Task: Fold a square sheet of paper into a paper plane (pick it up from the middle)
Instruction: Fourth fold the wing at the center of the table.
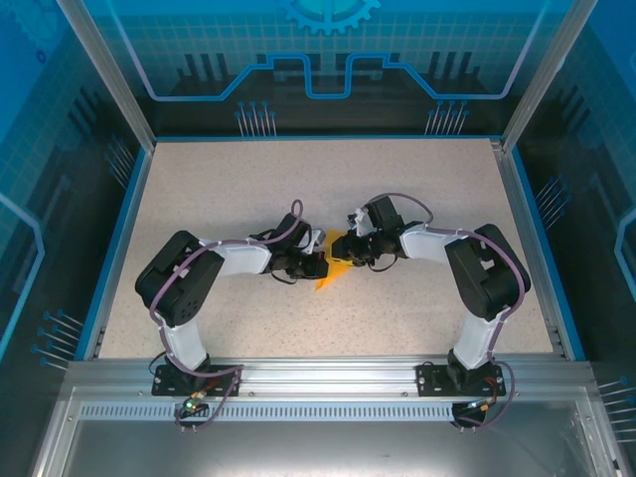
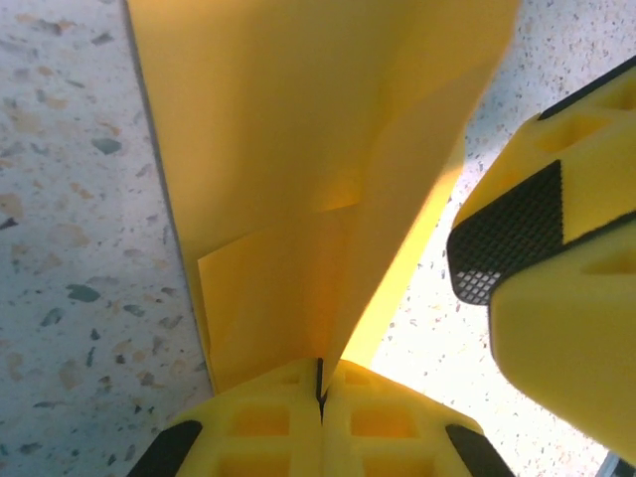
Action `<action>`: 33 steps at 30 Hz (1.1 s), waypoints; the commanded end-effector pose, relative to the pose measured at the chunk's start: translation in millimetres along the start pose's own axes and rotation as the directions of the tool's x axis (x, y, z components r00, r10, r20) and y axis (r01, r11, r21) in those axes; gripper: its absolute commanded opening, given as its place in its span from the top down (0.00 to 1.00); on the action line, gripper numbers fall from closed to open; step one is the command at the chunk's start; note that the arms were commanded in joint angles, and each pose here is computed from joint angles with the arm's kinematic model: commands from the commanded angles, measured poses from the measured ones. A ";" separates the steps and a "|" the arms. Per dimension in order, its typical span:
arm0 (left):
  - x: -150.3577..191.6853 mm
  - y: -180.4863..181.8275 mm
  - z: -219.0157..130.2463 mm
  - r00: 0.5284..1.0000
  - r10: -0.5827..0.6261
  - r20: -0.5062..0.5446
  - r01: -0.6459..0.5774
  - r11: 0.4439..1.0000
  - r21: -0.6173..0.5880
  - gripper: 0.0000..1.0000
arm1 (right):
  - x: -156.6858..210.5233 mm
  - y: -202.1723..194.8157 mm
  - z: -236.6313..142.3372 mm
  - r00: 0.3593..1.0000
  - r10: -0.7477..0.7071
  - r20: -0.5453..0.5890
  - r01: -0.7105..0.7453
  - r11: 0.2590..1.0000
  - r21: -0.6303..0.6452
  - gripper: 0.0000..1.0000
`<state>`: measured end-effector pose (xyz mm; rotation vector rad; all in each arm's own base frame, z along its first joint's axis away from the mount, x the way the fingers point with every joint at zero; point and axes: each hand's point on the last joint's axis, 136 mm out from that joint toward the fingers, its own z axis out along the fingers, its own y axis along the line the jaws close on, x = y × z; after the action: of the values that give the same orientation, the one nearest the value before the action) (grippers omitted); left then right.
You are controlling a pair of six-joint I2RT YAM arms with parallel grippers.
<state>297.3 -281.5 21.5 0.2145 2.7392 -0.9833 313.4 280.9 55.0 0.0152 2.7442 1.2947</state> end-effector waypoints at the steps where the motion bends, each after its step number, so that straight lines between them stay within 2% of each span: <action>1: 1.4 -5.1 -2.7 1.000 -0.013 -0.004 0.013 0.999 0.045 0.95 | -4.5 7.5 7.6 1.000 -0.005 -0.015 0.005 1.000 -0.027 0.75; 7: 1.5 -2.5 -2.5 1.000 -0.022 -0.009 0.023 0.999 0.045 0.95 | -10.2 0.2 20.1 1.000 0.012 -0.023 -0.013 0.999 -0.032 0.78; 14: 5.0 0.7 -5.2 1.000 -0.029 -0.013 0.029 0.999 0.030 0.82 | -12.0 -12.8 23.7 0.999 0.040 -0.014 -0.040 0.999 0.008 0.78; 20: 11.7 2.6 -9.2 0.999 -0.033 -0.015 0.033 0.999 0.020 0.82 | -15.1 -10.3 25.0 0.999 0.041 -0.014 -0.041 0.999 -0.001 0.78; 23: 14.4 3.9 -9.5 0.999 -0.042 -0.010 0.042 0.999 0.025 0.84 | -15.8 -8.7 24.3 0.999 0.037 -0.016 -0.037 0.999 -0.002 0.78; 27: 14.0 3.7 -8.5 0.999 -0.044 -0.009 0.044 0.999 0.031 0.93 | -15.6 -9.5 25.0 0.999 0.039 -0.019 -0.039 0.999 -0.001 0.77; 33: 16.0 4.8 -7.9 0.998 -0.065 -0.012 0.065 0.997 0.046 0.97 | -15.2 -11.5 27.0 0.999 0.039 -0.024 -0.039 0.999 0.003 0.77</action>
<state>284.8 -274.3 17.1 0.1613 2.7533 -1.0248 330.6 290.9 35.2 0.0518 2.7621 1.3070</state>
